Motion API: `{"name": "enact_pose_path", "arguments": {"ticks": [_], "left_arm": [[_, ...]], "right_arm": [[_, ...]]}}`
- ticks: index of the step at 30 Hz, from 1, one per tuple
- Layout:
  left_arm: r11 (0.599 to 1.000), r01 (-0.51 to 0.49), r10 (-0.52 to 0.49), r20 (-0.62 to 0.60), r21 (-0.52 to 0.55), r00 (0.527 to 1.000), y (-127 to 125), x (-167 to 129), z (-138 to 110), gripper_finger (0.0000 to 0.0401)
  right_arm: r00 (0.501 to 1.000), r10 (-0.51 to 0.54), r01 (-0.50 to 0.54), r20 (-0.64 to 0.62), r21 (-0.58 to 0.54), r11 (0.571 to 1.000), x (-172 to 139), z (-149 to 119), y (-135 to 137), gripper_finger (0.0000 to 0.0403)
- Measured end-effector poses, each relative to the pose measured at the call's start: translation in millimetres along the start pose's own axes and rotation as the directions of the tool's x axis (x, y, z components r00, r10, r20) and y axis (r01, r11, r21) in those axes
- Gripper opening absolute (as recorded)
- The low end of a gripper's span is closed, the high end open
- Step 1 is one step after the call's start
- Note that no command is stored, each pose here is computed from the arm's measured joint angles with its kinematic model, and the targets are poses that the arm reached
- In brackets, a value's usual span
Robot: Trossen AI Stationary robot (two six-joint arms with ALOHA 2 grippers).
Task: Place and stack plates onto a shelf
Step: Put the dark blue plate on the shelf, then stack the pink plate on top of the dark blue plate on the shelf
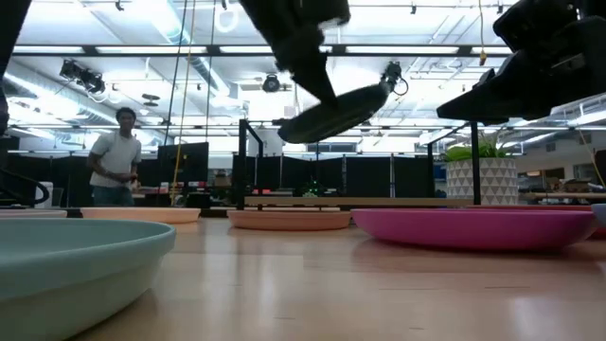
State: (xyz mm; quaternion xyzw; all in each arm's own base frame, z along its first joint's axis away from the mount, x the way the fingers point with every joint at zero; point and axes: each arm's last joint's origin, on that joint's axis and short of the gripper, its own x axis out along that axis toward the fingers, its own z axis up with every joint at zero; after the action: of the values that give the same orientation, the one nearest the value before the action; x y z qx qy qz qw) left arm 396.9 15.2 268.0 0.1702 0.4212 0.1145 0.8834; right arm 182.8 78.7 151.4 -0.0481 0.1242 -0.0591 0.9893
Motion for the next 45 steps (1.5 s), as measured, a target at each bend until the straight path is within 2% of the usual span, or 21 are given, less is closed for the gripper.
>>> {"name": "enact_pose_path", "arguments": {"ticks": [3,6,15,21,26,30,32,37,39,42,45], "left_arm": [[0.999,-0.021,0.020,-0.037,-0.028,0.999,21.5,9.7,-9.4,0.0014],[0.998,0.000,-0.004,-0.064,-0.063,0.998,36.8,24.7,-17.9,0.0014],[0.999,0.024,-0.032,-0.254,-0.034,0.967,41.6,79.4,-51.3,0.0014],[0.995,0.034,-0.063,-0.321,-0.096,0.945,51.3,83.8,-63.6,0.0024],[0.993,0.039,-0.071,-0.309,-0.107,0.948,49.1,80.9,-60.8,0.0070],[0.993,0.042,-0.075,-0.313,-0.108,0.947,50.3,72.8,-52.6,0.0116],[0.994,0.032,-0.059,-0.275,-0.103,0.960,51.0,61.1,-41.8,0.0133],[0.992,0.037,-0.055,-0.148,-0.121,0.987,39.6,17.8,-13.0,0.0145],[0.987,0.064,-0.084,-0.136,-0.147,0.987,27.3,0.3,-7.9,0.0145],[0.973,0.148,-0.182,-0.189,-0.178,0.965,2.8,-22.9,-9.2,0.0145],[0.962,0.198,-0.249,-0.304,-0.188,0.920,-29.2,-38.7,-16.4,0.0146]], "right_arm": [[1.000,0.008,-0.008,0.000,-0.005,1.000,-0.9,-0.2,1.5,0.0075],[1.000,0.012,-0.012,0.000,-0.008,1.000,-1.3,-0.2,2.2,0.0075],[1.000,0.008,-0.008,-0.008,-0.016,1.000,-1.3,-1.1,2.1,0.0075],[1.000,0.006,-0.007,-0.008,-0.018,1.000,-1.3,-1.2,2.0,0.0075],[1.000,0.005,-0.005,-0.008,-0.018,1.000,-1.3,-1.2,2.0,0.0075],[1.000,0.005,-0.005,-0.008,-0.024,1.000,-1.3,-1.1,2.0,0.0075],[1.000,0.004,-0.005,-0.006,-0.033,0.999,-1.3,-0.9,2.0,0.0075],[1.000,0.003,-0.003,0.007,-0.057,0.998,-1.2,0.6,1.9,0.0075],[1.000,0.003,-0.003,0.008,-0.069,0.998,-1.2,0.7,1.9,0.0075],[1.000,0.003,-0.001,0.014,-0.091,0.996,-1.1,1.4,1.8,0.0075],[1.000,0.000,0.002,0.027,-0.103,0.995,-0.8,3.0,1.3,0.0075]]}}
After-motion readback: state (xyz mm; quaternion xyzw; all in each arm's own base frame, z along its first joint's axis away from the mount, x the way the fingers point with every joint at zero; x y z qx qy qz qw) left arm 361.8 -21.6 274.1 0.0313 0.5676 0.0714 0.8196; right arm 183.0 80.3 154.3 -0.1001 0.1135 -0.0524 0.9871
